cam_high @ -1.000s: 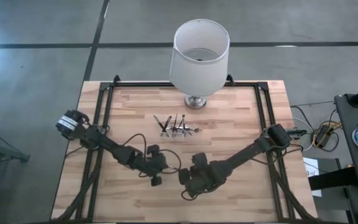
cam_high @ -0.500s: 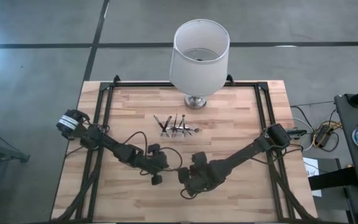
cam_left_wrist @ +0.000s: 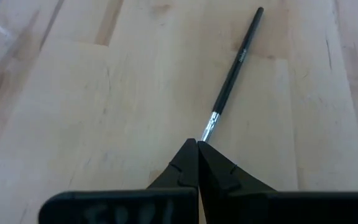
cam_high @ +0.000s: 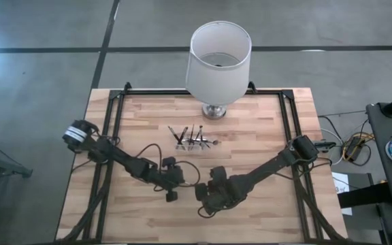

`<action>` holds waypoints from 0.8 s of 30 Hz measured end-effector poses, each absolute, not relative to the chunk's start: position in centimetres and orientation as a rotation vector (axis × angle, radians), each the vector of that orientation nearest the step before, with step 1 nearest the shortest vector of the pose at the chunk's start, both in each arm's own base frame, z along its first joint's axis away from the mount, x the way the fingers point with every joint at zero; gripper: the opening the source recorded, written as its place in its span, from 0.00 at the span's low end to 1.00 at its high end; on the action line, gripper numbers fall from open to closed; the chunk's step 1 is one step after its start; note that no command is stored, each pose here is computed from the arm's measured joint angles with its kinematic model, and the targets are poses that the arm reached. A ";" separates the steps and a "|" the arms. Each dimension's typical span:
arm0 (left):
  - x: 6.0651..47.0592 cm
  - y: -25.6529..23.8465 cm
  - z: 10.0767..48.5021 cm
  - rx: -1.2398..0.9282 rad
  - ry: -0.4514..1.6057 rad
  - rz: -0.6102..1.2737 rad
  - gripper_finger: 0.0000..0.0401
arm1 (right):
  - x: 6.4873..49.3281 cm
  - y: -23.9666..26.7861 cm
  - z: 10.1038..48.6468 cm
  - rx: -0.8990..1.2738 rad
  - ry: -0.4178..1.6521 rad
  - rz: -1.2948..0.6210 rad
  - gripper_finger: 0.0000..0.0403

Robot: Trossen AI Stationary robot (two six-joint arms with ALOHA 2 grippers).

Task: Put items in baskets/containers
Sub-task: Put the eyeshadow brush into the transparent organizer

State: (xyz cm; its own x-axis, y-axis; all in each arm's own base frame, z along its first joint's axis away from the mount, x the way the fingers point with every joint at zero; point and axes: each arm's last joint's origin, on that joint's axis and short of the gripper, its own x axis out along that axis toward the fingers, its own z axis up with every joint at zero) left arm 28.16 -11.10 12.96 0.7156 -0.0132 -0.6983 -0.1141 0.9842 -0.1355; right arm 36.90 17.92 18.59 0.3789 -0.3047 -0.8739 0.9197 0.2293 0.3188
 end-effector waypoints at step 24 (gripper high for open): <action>28.6 -11.5 11.6 -0.227 0.787 0.042 0.00 | 36.9 17.2 19.2 0.813 0.883 -0.865 0.02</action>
State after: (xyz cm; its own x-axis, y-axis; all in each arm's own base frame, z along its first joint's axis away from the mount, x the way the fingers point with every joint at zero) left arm 28.65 -11.48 11.57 0.7067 -0.0468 -0.7060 -0.1219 0.9748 -0.1866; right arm 36.93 17.20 19.20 0.3656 -0.2845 -0.8863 0.8803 0.4149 0.2299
